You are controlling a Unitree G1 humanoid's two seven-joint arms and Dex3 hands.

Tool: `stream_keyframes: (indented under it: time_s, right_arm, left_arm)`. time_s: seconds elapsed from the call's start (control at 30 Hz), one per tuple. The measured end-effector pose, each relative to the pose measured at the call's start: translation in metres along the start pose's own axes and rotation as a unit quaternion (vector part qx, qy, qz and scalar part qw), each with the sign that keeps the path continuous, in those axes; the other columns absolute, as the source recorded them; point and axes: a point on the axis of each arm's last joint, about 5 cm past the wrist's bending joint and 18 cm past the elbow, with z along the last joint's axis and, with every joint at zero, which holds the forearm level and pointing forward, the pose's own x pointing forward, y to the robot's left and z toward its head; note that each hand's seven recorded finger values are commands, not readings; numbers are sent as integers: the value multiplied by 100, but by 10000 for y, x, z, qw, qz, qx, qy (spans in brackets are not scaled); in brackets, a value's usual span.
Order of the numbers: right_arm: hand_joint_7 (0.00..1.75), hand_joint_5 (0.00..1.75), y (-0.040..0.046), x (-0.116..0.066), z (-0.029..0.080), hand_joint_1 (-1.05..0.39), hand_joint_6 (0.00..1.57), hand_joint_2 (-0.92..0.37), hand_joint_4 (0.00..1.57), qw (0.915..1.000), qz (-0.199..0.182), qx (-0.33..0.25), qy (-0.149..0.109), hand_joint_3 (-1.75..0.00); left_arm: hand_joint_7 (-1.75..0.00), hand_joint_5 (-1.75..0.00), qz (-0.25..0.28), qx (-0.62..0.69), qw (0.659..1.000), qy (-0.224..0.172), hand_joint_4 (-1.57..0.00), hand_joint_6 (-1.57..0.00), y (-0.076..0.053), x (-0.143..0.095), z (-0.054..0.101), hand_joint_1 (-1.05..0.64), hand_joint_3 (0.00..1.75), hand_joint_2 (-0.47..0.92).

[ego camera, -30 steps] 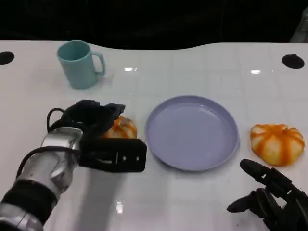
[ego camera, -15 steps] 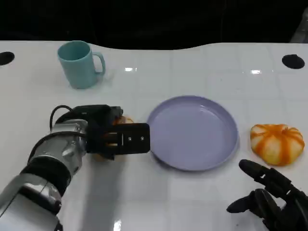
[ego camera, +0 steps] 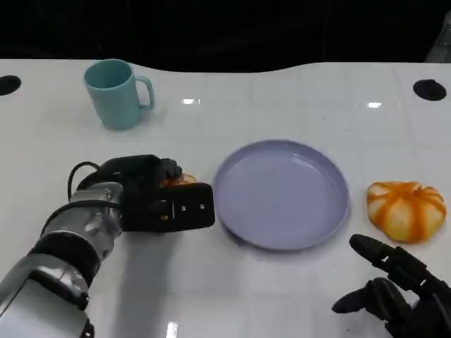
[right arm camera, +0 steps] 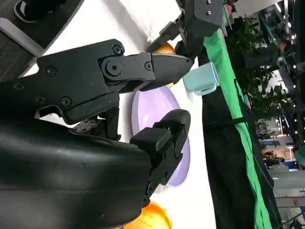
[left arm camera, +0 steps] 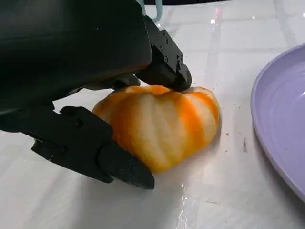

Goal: Grasp the bread from the table and place it into the plate.

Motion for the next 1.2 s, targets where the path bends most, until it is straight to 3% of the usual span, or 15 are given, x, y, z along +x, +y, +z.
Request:
stream_keyframes:
  time_s: [0.03,0.07,0.13,0.17,0.23,0.4,0.47,0.53,0.7,0.8,0.97,1.2]
  right_arm:
    - [26,114,0,-2,0,-74,96,-92,68,10000,-1,0,1,-34]
    - [26,114,-1,-3,-1,-75,97,-92,68,10000,-3,0,3,-34]
    - [27,114,-1,-4,0,-75,97,-92,68,10000,-2,5,8,-34]
    - [27,114,-2,-4,0,-75,97,-92,68,10000,-3,4,12,-34]
    - [27,114,-2,-4,1,-75,98,-92,69,10000,-6,4,14,-33]
    - [27,114,-3,-8,-1,-76,98,-92,70,10000,-46,12,31,-32]
    - [26,113,-5,-9,-1,-75,97,-92,69,10000,-41,26,30,-32]
    - [26,112,-8,-8,-1,-75,97,-92,69,10000,-16,47,19,-32]
    - [26,111,-21,-8,-1,-75,98,-92,70,9999,-12,106,-8,-31]
    - [26,110,-22,-4,-2,-75,98,-92,70,9999,-10,105,-6,-32]
    - [26,109,-22,3,1,-75,99,-92,71,9999,2,114,-18,-31]
    - [26,109,-26,17,6,-75,99,-92,73,9999,12,105,-28,-31]
  left_arm:
    - [-7,-102,76,2,10000,0,-80,-114,-1,0,-1,-31,6,91]
    - [-15,-126,159,3,9999,-7,-76,-120,-1,0,0,-30,3,90]
    - [-129,-164,444,65,9990,-29,-74,-73,-11,1,5,-25,24,91]
    - [-150,-169,595,95,9982,-48,-74,-62,-24,1,10,-25,28,92]
    - [-170,-174,873,76,9961,-56,-76,-54,-61,-1,13,-22,28,91]
    - [-174,-175,1268,-17,9918,-174,-79,-54,-112,-16,-4,-16,32,91]
    - [-175,-175,1569,-183,9867,-373,-81,-56,-101,-25,-7,-16,67,78]
    - [-175,-175,1966,-381,9782,-547,-82,-57,-62,-28,6,-15,87,69]
    - [-175,-175,2441,-1059,9622,-579,-84,-63,48,-26,30,-12,104,59]
    - [-175,-175,2464,-1428,9567,-603,-86,-68,126,-22,55,-11,116,52]
    - [-175,-175,2382,-1692,9522,-891,-86,-67,247,-17,150,-7,119,47]
    - [-175,-175,2160,-1398,9458,-1983,-84,-69,388,-30,398,-11,129,41]
